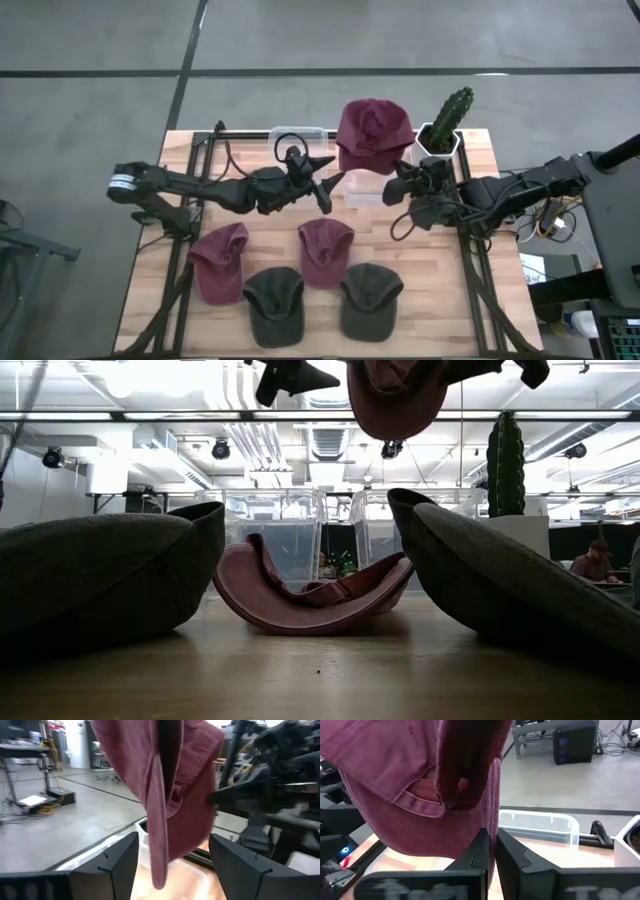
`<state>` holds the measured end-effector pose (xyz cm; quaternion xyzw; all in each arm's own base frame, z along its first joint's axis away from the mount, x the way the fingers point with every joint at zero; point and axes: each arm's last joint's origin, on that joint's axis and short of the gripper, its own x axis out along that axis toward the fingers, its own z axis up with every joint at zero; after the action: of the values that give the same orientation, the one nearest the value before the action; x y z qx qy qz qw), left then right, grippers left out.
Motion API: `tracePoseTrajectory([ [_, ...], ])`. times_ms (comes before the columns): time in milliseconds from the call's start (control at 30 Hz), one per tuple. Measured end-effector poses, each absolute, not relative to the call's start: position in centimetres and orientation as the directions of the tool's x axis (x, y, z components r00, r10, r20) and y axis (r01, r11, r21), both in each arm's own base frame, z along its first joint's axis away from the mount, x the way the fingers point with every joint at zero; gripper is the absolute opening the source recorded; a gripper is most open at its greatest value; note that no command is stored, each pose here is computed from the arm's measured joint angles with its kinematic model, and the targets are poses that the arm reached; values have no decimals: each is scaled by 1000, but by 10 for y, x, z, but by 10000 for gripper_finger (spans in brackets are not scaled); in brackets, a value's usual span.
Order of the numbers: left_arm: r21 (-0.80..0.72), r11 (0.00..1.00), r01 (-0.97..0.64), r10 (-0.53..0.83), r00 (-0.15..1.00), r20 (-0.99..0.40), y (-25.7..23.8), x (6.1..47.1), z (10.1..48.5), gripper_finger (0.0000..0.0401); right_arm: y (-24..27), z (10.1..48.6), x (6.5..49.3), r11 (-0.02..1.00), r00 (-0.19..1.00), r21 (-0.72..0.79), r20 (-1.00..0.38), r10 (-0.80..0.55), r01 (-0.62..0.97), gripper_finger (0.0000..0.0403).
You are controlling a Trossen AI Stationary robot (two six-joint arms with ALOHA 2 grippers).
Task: Pick & Place hat
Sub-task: Put the right red cap into the left transparent bin
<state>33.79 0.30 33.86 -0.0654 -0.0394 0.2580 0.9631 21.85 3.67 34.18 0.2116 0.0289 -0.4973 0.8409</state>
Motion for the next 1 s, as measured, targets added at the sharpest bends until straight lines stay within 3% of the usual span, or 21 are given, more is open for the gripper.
tracePoseTrajectory([
  [1000, -217, 816, -536, 556, 831, 39, 20, 342, 340, 234, 41, 344, 230, 462, 554, 340, -261, -791, 819, 13],
])
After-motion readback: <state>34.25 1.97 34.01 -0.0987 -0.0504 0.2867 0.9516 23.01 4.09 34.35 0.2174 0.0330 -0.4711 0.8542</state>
